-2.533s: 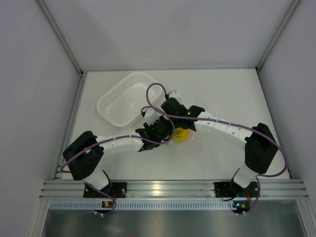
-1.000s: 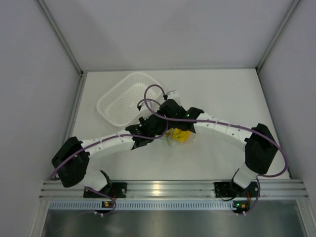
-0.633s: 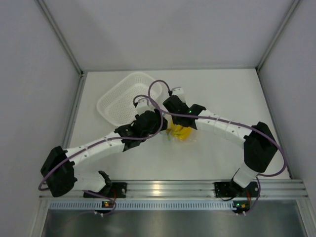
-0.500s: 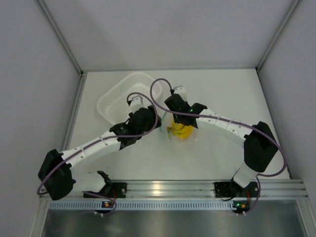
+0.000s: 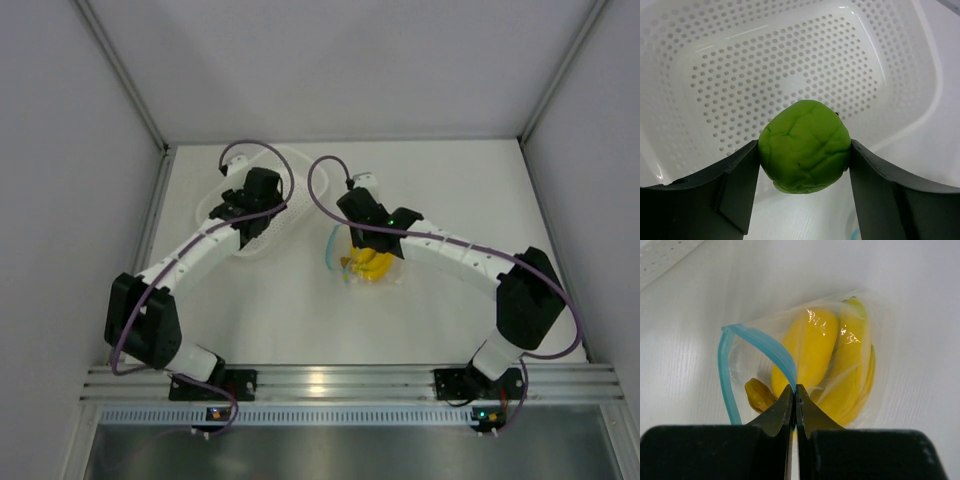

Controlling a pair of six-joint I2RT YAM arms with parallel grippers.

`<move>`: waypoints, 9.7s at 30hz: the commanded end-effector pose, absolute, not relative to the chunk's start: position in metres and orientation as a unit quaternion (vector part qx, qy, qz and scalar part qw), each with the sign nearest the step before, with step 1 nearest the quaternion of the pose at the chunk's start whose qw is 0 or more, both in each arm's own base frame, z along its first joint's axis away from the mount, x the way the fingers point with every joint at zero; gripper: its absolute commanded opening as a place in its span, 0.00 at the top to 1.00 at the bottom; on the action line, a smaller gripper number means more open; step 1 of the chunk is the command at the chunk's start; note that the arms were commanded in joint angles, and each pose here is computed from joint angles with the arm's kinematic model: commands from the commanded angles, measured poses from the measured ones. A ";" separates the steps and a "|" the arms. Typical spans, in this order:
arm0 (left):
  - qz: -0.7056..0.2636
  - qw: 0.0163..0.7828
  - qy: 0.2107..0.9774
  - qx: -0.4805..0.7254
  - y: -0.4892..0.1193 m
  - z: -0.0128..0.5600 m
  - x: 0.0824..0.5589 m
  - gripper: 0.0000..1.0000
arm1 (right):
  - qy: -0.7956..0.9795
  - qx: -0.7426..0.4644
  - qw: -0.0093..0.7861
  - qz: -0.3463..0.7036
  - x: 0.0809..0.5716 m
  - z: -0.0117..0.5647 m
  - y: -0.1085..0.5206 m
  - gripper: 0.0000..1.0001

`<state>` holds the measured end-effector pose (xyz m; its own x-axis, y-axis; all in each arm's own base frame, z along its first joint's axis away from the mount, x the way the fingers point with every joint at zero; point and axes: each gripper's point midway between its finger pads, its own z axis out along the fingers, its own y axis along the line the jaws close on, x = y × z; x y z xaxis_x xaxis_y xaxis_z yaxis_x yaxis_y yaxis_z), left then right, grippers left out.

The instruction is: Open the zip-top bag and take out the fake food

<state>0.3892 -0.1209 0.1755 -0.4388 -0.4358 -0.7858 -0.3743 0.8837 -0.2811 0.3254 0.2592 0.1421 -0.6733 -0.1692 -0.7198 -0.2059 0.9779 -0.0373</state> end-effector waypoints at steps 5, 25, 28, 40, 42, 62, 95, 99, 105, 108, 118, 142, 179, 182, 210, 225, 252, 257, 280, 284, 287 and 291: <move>0.022 0.451 0.857 -0.248 -0.082 0.159 0.449 0.86 | 0.902 -0.102 0.410 0.089 0.324 0.165 0.273 1.00; -0.083 0.450 0.856 -0.241 -0.092 0.199 0.447 0.04 | 0.903 -0.099 0.402 0.113 0.317 0.169 0.278 1.00; -0.112 0.464 0.849 -0.225 -0.102 0.220 0.427 0.07 | 0.904 -0.095 0.401 0.116 0.316 0.168 0.279 1.00; -0.260 0.471 0.836 -0.106 -0.207 0.249 0.333 0.44 | 0.897 -0.073 0.415 0.135 0.311 0.174 0.273 1.00; -0.268 0.469 0.837 -0.092 -0.222 0.246 0.323 0.48 | 0.893 -0.065 0.421 0.145 0.310 0.178 0.273 1.00; -0.379 0.405 0.830 -0.050 -0.322 0.177 0.273 0.68 | 0.878 -0.030 0.434 0.200 0.299 0.198 0.274 1.00; -0.306 0.381 0.870 -0.070 -0.350 0.088 0.294 0.25 | 0.882 -0.097 0.357 0.293 0.255 0.167 0.296 1.00; -0.309 0.402 0.858 -0.084 -0.328 0.110 0.284 0.25 | 0.875 -0.107 0.355 0.311 0.252 0.177 0.303 1.00; -0.288 0.428 0.851 -0.099 -0.286 0.141 0.267 0.24 | 0.830 -0.148 0.312 0.439 0.225 0.205 0.342 1.00; -0.275 0.432 0.854 -0.093 -0.266 0.150 0.254 0.23 | 0.791 -0.178 0.275 0.517 0.205 0.221 0.364 1.00; -0.238 0.410 0.880 -0.029 -0.231 0.158 0.219 0.23 | 0.838 -0.152 0.281 0.442 0.233 0.168 0.360 1.00; -0.224 0.397 0.890 -0.006 -0.280 0.144 0.227 0.47 | 0.889 -0.125 0.351 0.265 0.257 0.130 0.289 1.00; -0.044 0.262 0.958 0.111 -0.274 0.056 0.205 0.19 | 0.893 -0.091 0.433 0.082 0.278 0.148 0.247 1.00; -0.028 0.247 0.963 0.105 -0.267 0.040 0.201 0.21 | 0.891 -0.098 0.435 0.088 0.275 0.148 0.255 1.00; -0.220 0.420 0.877 0.071 -0.304 0.157 0.232 1.00 | 0.862 -0.130 0.474 0.126 0.282 0.183 0.287 1.00; -0.345 0.478 0.791 0.161 -0.321 0.198 0.213 1.00 | 0.843 -0.190 0.490 0.113 0.288 0.211 0.292 1.00; -0.122 0.549 0.820 -0.103 -0.158 0.212 0.315 1.00 | 0.863 -0.067 0.496 0.062 0.310 0.206 0.236 1.00; -0.048 0.530 0.835 -0.140 -0.110 0.197 0.369 0.87 | 0.865 -0.070 0.491 0.075 0.307 0.205 0.239 1.00; -0.058 0.494 0.859 -0.119 -0.121 0.189 0.436 0.02 | 0.866 -0.068 0.483 0.108 0.307 0.208 0.255 1.00; -0.153 0.487 0.853 -0.107 -0.148 0.210 0.412 0.06 | 0.863 -0.052 0.489 0.114 0.308 0.209 0.255 1.00; -0.193 0.498 0.841 -0.087 -0.169 0.233 0.391 0.12 | 0.862 -0.041 0.492 0.118 0.309 0.208 0.255 1.00; -0.225 0.517 0.824 -0.057 -0.191 0.257 0.354 0.23 | 0.860 -0.029 0.494 0.124 0.309 0.205 0.254 1.00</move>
